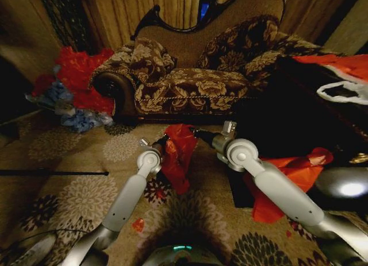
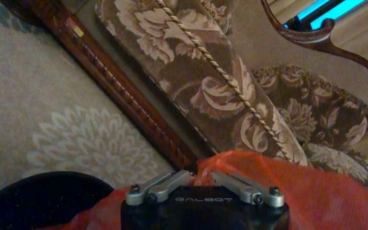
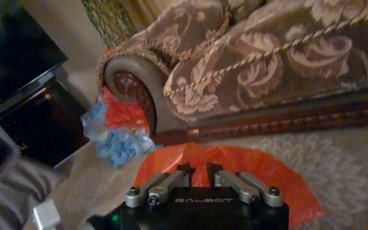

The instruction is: Place a garbage bag over the trash bin.

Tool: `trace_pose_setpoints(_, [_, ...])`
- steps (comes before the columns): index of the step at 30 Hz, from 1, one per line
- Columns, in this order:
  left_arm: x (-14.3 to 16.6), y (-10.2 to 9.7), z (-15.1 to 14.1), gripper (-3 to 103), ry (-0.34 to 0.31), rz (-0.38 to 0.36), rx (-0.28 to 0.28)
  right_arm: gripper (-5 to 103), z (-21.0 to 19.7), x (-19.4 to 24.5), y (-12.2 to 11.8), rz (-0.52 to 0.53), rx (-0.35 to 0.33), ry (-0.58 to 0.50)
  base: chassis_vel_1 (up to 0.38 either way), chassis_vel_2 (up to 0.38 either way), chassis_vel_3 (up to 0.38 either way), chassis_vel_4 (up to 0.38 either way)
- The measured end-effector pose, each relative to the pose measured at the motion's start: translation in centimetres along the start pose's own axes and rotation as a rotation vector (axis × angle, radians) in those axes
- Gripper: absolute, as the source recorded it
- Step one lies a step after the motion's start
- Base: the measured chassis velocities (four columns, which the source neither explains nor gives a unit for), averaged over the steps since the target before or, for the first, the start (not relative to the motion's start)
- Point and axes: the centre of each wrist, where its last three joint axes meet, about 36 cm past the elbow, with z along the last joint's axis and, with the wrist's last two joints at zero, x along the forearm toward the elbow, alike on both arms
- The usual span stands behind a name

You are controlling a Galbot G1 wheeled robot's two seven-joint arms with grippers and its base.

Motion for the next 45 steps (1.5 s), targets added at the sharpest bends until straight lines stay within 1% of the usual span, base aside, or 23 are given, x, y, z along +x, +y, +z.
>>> trace_pose_setpoints(2, [0.0,0.0,0.0,0,0.000,0.000,0.000,18,0.0,0.1,-0.1,0.000,-0.001,0.004,0.000,0.000,0.000,0.000])
trace_pose_setpoints(6, [-0.2,-0.1,-0.1,0,-0.002,0.002,0.001,40,-0.1,0.8,-0.8,-0.004,0.001,0.030,0.000,0.000,0.000,0.000])
trace_pose_setpoints(8, [-0.2,0.0,-0.1,0,-0.002,0.001,0.001,40,-0.1,1.0,-1.0,-0.001,0.002,0.029,0.000,0.000,0.000,0.000])
trace_pose_setpoints(10, [-0.4,0.2,-0.2,0,-0.004,-0.005,0.004,51,-0.2,1.6,-1.0,0.003,0.007,0.016,0.000,0.000,0.000,0.000])
trace_pose_setpoints(11, [-0.4,0.2,-0.2,0,-0.004,-0.005,0.004,51,-0.2,1.6,-1.0,0.003,0.007,0.016,0.000,0.000,0.000,0.000])
trace_pose_setpoints(12, [-0.4,0.3,-0.3,0,-0.007,-0.008,0.006,56,-0.4,1.8,-1.0,0.005,0.009,0.006,0.000,0.000,0.000,0.000])
trace_pose_setpoints(13, [-0.5,0.4,-0.3,0,-0.010,-0.011,0.008,66,-0.6,2.2,-0.9,0.008,0.012,-0.007,0.000,0.000,0.000,0.000])
trace_pose_setpoints(14, [-0.5,0.4,-0.3,0,-0.010,-0.011,0.008,66,-0.6,2.2,-0.9,0.008,0.012,-0.007,0.000,0.000,0.000,0.000])
trace_pose_setpoints(16, [-0.4,0.6,-0.3,0,-0.011,-0.015,0.009,78,-1.1,2.7,-0.8,0.007,0.015,-0.024,0.000,0.000,0.000,0.000])
trace_pose_setpoints(18, [-0.4,0.7,-0.3,0,-0.009,-0.017,0.009,78,-1.2,2.8,-0.8,0.006,0.015,-0.029,0.000,0.000,0.000,0.000])
trace_pose_setpoints(21, [-0.3,0.9,-0.3,0,-0.010,-0.022,0.010,93,-1.4,3.0,-0.7,0.001,0.013,-0.045,0.000,0.000,0.000,0.000])
trace_pose_setpoints(22, [-0.3,0.9,-0.3,0,-0.010,-0.022,0.010,93,-1.4,3.0,-0.7,0.001,0.013,-0.045,0.000,0.000,0.000,0.000])
trace_pose_setpoints(23, [-0.3,0.9,-0.2,0,-0.010,-0.023,0.011,97,-1.4,3.0,-0.6,-0.004,0.011,-0.051,0.000,0.000,0.000,0.000])
trace_pose_setpoints(30, [-0.2,0.9,-0.2,0,-0.013,-0.022,0.012,100,-1.9,3.0,-0.4,-0.024,0.006,-0.076,0.000,0.000,0.000,0.000])
trace_pose_setpoints(35, [-0.1,0.7,-0.4,0,-0.016,-0.024,0.014,100,-0.9,3.3,-1.4,0.016,0.011,-0.055,0.000,0.000,0.000,0.000])
trace_pose_setpoints(37, [-0.3,0.4,-0.6,0,-0.014,-0.025,0.023,100,1.3,4.1,-2.9,0.082,0.041,-0.032,0.000,0.000,0.000,0.000])
trace_pose_setpoints(38, [-0.3,0.4,-0.6,0,-0.014,-0.025,0.023,100,1.3,4.1,-2.9,0.082,0.041,-0.032,0.000,0.000,0.000,0.000])
trace_pose_setpoints(40, [-0.6,0.2,-0.9,0,-0.014,-0.031,0.036,100,4.4,4.7,-4.5,0.156,0.074,-0.019,0.000,0.000,0.000,0.000])
trace_pose_setpoints(41, [-0.6,0.2,-0.9,0,-0.014,-0.031,0.036,100,4.4,4.7,-4.5,0.156,0.074,-0.019,0.000,0.000,0.000,0.000])
trace_pose_setpoints(43, [-0.8,0.2,-1.3,0,-0.024,-0.038,0.043,100,7.7,4.9,-5.6,0.214,0.084,0.000,0.000,0.000,0.000,0.000])
trace_pose_setpoints(45, [-0.9,0.3,-1.5,0,-0.032,-0.044,0.048,100,11.2,4.5,-6.2,0.249,0.063,0.026,0.000,0.000,0.000,0.000])
